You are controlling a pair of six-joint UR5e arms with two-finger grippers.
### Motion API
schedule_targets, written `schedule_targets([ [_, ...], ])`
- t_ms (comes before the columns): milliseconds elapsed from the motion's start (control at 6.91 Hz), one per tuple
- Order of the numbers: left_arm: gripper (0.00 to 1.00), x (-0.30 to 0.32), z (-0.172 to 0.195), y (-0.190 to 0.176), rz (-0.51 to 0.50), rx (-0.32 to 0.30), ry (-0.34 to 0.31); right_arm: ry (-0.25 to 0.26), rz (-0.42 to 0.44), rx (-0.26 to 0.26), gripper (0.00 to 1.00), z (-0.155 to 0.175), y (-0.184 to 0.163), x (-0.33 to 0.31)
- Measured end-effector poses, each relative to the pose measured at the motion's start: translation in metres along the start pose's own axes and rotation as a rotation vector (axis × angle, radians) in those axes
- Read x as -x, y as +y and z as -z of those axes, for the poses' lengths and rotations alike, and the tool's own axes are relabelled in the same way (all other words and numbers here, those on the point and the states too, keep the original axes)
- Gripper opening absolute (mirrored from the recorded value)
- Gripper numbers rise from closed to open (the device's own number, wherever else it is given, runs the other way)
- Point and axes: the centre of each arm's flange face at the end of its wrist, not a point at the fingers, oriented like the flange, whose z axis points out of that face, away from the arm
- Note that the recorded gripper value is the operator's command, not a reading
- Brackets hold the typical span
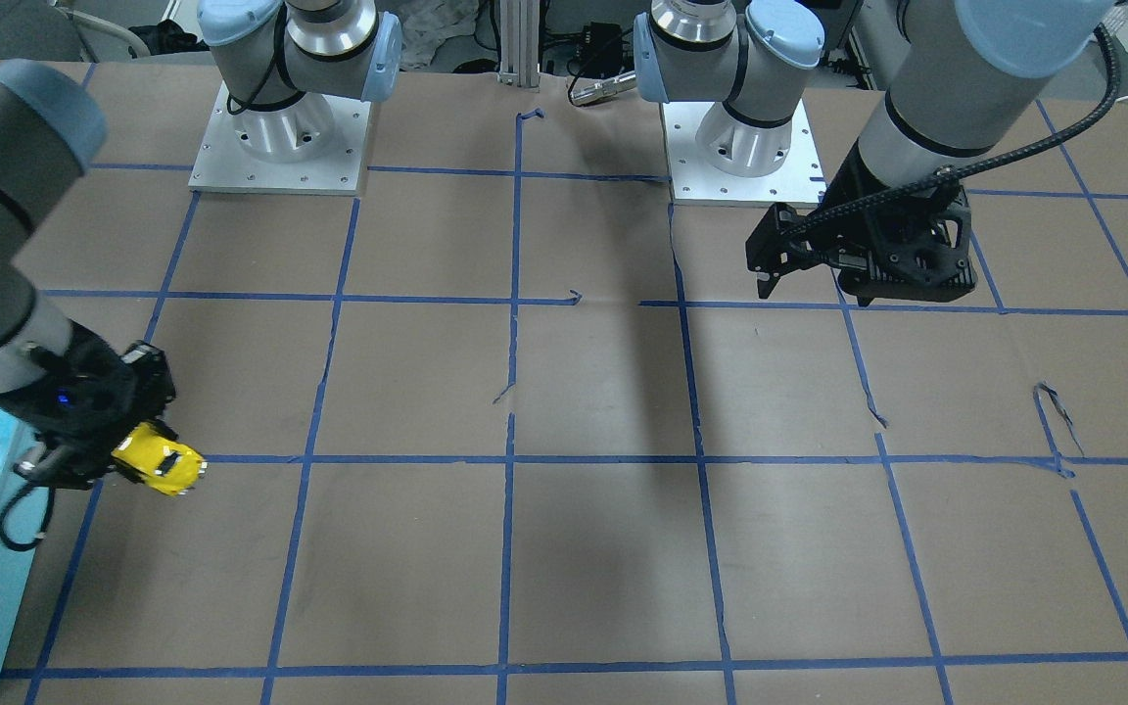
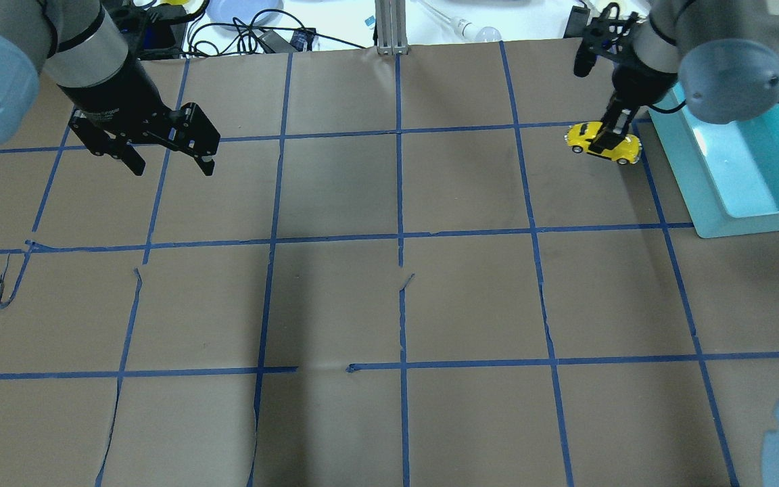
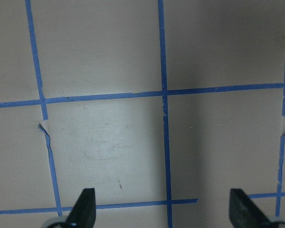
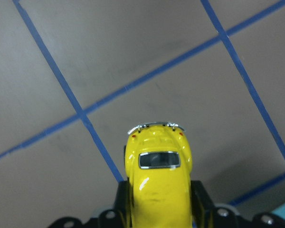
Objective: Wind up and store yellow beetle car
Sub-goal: 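Lift the car with the right gripper and carry it to the blue tray, then lower the car into the blue tray and open the right gripper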
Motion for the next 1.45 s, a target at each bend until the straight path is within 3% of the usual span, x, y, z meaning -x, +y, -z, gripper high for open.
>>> schedule_targets([
  [434,1.00,0.000,-0.001,0.000,0.001,0.002,0.002,0.025,0.098,0.009,0.17,0.017,0.123,-0.097],
  [868,1.00,0.000,-0.003,0.000,-0.002,0.005,0.003,-0.009,0.364,0.007,0.22,-0.043,0.202,-0.165],
  [1303,1.00,0.000,-0.004,0.001,-0.002,0.003,0.004,-0.024,0.516,-0.057,0.42,-0.103,0.232,-0.185],
  [1447,1.00,0.000,-0.003,0.001,0.000,0.002,0.006,-0.027,0.558,-0.075,0.65,-0.117,0.234,-0.187],
])
